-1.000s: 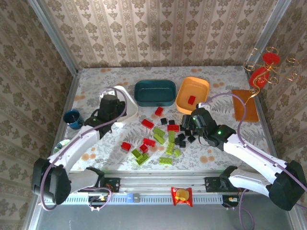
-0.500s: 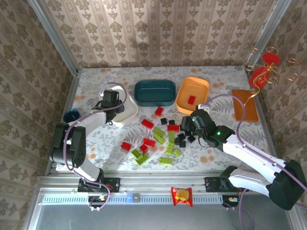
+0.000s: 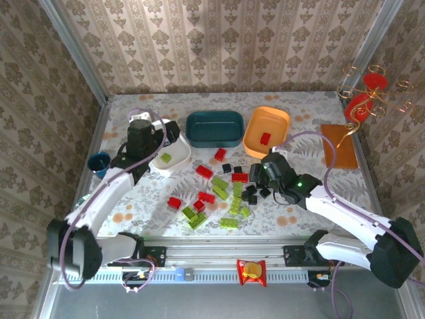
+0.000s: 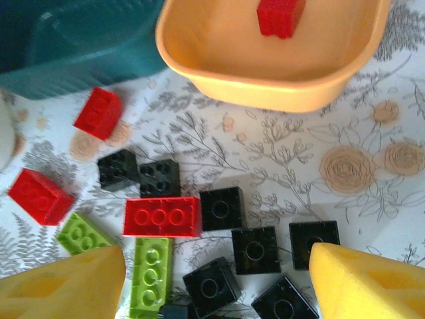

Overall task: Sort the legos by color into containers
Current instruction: Pick up the lego from the center of the table.

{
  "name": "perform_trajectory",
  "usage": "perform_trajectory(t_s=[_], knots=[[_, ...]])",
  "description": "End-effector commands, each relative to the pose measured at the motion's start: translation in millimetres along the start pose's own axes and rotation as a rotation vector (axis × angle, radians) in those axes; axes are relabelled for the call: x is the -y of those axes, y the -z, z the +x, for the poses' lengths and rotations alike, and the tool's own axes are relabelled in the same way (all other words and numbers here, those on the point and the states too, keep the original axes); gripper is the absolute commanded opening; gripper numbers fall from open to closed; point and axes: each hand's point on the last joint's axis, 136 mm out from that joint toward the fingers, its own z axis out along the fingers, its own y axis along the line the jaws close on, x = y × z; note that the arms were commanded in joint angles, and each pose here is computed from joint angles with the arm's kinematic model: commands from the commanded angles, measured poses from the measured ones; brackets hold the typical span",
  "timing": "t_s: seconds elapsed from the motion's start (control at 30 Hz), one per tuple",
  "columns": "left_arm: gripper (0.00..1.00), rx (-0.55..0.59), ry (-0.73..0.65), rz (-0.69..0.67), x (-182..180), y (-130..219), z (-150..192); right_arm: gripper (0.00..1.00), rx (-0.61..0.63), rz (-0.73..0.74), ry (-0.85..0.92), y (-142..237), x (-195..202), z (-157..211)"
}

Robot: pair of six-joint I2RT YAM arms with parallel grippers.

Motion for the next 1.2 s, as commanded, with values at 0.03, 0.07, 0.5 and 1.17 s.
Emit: perform_trajectory(t_s=[0.03,0.07,0.5,1.17], knots=[[1.0,-0.078,-0.056,0.064,10.2,27.0,43.2,0.74,-0.056,0.036,-0.002,-18.8,2.5,18.2],[1.0,-0.093,-0.062,0.081,12.7,31.9,53.8,0.74,-0.061,0.037,0.004,-22.3,0.5,18.7],[1.0,-0.181,-0.002,0.13,-17.4,67.1,126.2,0.64,-0.206,0.006,0.367,-93.7,-97.4,31.8],[1.0,-0.188,-0.01,0.112,-29.4,73.5,138.8,0.47,-0.303,0.169,0.495,-149.3,-88.0,43.2]])
